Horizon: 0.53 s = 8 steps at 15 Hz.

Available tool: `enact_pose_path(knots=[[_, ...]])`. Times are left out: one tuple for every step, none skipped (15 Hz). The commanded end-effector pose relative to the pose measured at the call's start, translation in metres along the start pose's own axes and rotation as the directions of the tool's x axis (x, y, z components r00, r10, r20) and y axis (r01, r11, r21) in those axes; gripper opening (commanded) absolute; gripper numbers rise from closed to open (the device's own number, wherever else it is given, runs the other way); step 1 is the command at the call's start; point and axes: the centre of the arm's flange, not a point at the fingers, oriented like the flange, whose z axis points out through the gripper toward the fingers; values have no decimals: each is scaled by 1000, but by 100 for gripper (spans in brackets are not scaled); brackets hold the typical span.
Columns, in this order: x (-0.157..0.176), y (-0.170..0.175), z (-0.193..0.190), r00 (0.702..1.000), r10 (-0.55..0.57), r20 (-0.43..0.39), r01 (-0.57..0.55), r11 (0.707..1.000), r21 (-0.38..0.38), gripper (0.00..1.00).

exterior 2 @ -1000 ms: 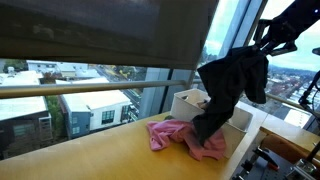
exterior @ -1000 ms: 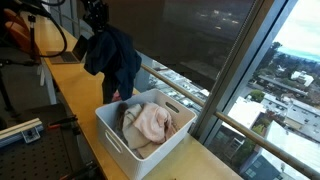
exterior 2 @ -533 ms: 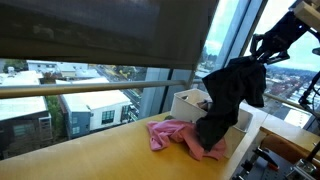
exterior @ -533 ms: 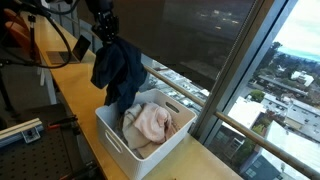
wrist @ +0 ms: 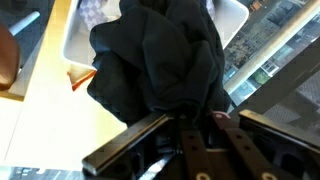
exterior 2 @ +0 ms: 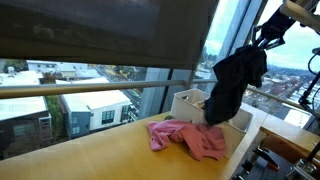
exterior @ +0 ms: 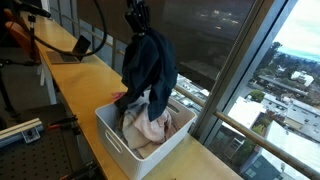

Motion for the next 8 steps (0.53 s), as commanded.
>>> enact_pose_path(knots=[[59,-36,-27,999,-37,-32,37,999,-12,3],[68,-43,-30,998,-45,-35,45,999,-5,3],[73,-51,-24,998,-56,-30,56,998,0,3],[76,-58,-17,998,-66,-24,67,998,5,3],[78,-64,-7,997,-74,-16,74,997,9,3],[79,-69,8,996,-84,-1,84,996,9,3],[80,-73,22,996,-92,14,92,996,2,3],[80,-75,38,994,-101,35,102,995,-8,3]])
